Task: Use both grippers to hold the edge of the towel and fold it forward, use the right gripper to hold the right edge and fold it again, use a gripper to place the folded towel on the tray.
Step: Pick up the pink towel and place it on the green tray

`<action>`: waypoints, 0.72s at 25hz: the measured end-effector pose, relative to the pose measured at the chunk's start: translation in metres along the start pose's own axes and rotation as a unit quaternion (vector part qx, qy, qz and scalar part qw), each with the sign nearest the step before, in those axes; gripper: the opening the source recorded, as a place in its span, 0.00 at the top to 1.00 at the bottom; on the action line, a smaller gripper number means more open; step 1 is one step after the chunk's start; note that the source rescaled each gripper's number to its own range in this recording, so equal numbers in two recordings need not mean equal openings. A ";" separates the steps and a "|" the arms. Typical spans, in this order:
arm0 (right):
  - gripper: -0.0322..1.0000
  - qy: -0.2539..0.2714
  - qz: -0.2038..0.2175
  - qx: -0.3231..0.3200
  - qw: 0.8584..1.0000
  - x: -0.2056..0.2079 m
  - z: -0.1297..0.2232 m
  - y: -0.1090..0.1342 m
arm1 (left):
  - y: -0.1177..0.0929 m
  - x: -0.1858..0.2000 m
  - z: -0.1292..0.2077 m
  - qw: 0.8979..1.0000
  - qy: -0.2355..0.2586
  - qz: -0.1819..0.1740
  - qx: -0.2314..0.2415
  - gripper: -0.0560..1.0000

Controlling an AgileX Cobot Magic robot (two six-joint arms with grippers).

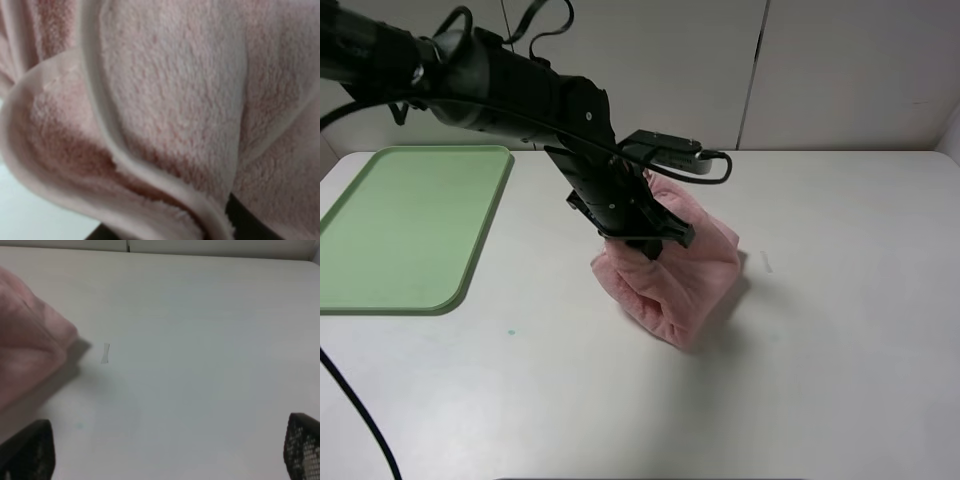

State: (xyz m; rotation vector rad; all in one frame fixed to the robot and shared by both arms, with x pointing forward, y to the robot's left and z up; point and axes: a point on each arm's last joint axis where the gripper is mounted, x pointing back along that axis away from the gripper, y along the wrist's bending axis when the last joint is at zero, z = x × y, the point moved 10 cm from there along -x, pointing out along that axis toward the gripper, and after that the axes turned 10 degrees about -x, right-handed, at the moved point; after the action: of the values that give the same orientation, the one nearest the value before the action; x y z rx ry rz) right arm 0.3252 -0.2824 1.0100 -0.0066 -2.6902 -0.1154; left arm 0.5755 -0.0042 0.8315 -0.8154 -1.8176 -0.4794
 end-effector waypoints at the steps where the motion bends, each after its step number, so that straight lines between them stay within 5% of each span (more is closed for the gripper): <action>1: 0.00 0.000 0.000 0.000 1.000 0.000 0.000 0.000 | 0.007 0.004 0.000 1.000 0.000 -0.004 0.003 0.73; 18: 0.00 0.000 0.000 0.000 1.000 0.000 0.000 0.000 | 0.140 0.058 0.035 0.992 0.028 -0.099 0.070 0.74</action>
State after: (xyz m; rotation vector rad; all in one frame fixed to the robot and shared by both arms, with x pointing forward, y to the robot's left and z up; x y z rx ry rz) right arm 0.3252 -0.2824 1.0100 -0.0066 -2.6902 -0.1154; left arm 0.6406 0.1334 0.8647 -0.5249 -1.8662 -0.4899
